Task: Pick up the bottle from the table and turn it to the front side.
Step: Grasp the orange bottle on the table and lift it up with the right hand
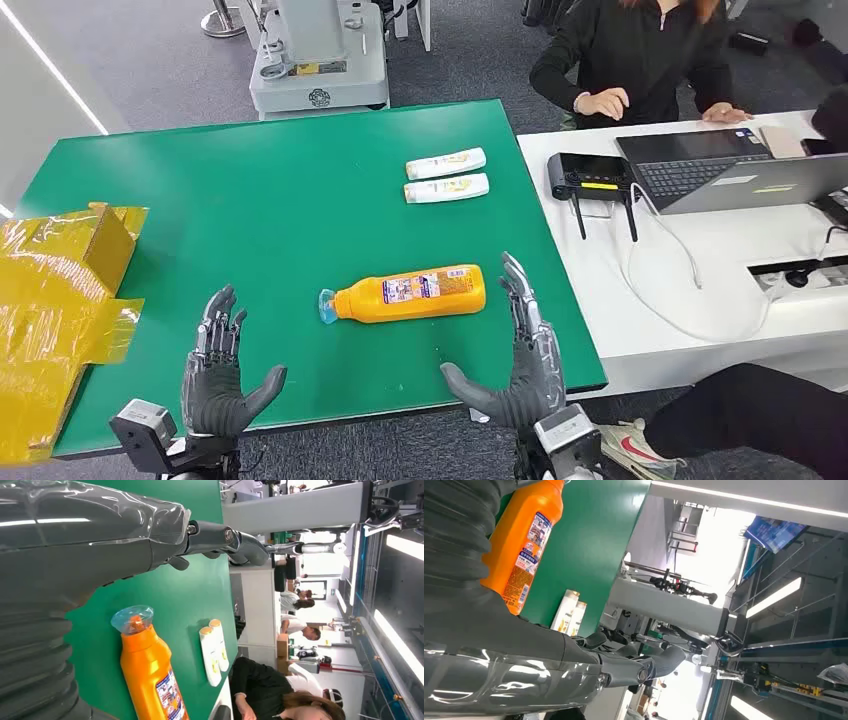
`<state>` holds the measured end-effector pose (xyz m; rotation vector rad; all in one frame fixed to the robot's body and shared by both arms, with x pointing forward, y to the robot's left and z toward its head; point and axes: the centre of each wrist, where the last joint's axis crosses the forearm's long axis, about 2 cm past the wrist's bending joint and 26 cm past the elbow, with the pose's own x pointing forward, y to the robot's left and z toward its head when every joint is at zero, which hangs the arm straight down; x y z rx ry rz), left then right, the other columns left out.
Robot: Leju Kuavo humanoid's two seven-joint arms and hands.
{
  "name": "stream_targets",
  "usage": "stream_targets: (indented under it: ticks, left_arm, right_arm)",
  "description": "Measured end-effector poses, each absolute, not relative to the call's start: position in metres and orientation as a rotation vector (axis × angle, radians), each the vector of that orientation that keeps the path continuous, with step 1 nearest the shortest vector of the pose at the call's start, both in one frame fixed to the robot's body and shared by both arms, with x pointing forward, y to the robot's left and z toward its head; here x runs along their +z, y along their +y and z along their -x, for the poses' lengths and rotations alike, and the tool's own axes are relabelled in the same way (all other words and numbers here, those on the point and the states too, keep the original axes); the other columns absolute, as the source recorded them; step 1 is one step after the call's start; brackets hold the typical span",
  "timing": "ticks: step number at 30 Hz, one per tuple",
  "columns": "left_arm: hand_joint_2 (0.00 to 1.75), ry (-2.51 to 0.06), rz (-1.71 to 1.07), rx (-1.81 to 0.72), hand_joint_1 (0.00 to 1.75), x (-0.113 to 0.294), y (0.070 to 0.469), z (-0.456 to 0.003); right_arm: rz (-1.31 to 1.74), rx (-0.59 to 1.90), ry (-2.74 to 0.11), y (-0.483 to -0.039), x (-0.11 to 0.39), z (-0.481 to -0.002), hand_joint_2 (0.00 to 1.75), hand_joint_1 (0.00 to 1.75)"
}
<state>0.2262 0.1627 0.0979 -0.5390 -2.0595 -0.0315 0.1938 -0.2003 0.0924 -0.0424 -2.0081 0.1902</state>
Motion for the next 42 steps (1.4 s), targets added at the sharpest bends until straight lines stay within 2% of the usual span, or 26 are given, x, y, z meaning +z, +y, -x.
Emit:
stream_targets:
  ticks: [8, 18, 25, 34, 42]
  left_arm:
    - [1.75, -2.074, 0.573, -0.041, 0.0, 0.101, 0.159, -0.236]
    - [1.75, -2.057, 0.622, -0.048, 0.0, 0.1, 0.157, -0.238]
    - [1.75, -2.053, 0.669, -0.079, 0.0, 0.102, 0.154, -0.247]
    - [1.75, -2.03, 0.7, -0.081, 0.0, 0.105, 0.152, -0.25]
    - [1.75, -2.014, 0.723, -0.093, 0.0, 0.104, 0.152, -0.25]
  right_arm:
    - [0.258, 0.473, -1.919, -0.218, 0.097, -0.222, 1.75, 0.0]
    - [0.294, 0.515, -1.929, -0.233, 0.105, -0.256, 1.75, 0.0]
    - [0.266, 0.777, -1.613, -0.243, 0.1, -0.302, 1.75, 0.0]
    - [0.421, 1.225, -1.264, -0.253, 0.103, -0.376, 1.75, 0.0]
    - [0.502, 1.496, -0.989, -0.266, 0.108, -0.401, 1.75, 0.0]
